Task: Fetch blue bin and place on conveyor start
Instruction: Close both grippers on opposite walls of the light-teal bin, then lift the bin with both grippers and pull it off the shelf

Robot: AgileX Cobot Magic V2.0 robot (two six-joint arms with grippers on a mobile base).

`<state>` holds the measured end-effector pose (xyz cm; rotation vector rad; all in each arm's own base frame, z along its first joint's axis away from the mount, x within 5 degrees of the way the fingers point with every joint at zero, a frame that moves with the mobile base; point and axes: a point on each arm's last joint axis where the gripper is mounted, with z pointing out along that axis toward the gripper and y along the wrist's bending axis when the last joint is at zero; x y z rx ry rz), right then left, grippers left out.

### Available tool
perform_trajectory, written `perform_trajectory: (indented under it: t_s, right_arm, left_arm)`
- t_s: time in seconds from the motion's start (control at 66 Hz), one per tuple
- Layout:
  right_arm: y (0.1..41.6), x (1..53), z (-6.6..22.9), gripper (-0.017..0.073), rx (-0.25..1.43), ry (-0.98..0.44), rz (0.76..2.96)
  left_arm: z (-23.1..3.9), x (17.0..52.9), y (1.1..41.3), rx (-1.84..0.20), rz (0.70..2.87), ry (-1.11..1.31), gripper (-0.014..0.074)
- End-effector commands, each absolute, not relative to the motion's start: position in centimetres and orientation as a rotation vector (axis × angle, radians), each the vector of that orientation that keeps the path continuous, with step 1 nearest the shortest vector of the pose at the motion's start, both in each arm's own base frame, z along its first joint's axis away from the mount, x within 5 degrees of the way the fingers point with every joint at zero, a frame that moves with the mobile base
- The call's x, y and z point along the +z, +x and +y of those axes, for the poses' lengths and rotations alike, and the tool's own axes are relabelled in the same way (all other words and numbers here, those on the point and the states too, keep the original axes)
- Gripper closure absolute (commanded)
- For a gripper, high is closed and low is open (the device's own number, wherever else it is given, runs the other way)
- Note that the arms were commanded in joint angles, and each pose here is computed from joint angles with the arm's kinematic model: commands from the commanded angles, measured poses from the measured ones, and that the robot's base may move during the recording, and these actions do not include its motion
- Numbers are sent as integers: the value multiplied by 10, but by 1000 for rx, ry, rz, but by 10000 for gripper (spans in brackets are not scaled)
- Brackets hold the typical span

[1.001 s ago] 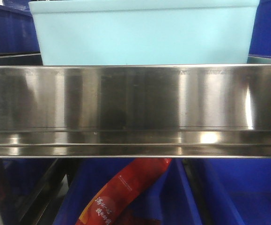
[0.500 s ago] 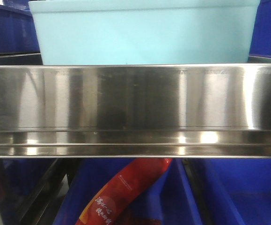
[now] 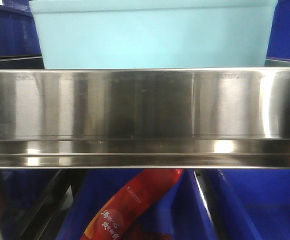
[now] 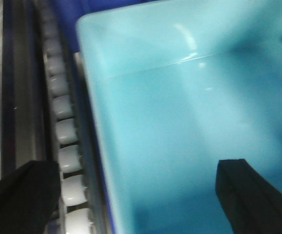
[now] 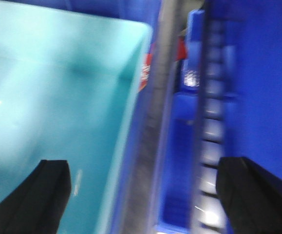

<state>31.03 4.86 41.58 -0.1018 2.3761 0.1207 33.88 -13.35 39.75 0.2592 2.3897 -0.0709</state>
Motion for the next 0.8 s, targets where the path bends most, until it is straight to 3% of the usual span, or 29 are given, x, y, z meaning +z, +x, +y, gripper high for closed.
perform_trajectory:
  t_s: [0.0, 0.288, 0.606, 0.682, 0.788]
  right_arm:
    - [327, 407, 51, 74, 118, -76, 2366]
    - [369, 356, 57, 74, 106, -77, 2469]
    - [384, 338, 61, 76, 123, -70, 2480]
    - [386, 337, 61, 126, 127, -69, 2479]
    - [387, 334, 62, 286, 143, -62, 2487]
  left_arm:
    - [-127, 391, 351, -73, 2391, 214, 45]
    - [-124, 360, 381, -139, 2436, 143, 45]
    - [-128, 335, 393, -122, 2498, 149, 45]
    - [-128, 335, 393, -122, 2497, 149, 48]
    - [-128, 335, 393, -123, 2499, 148, 109]
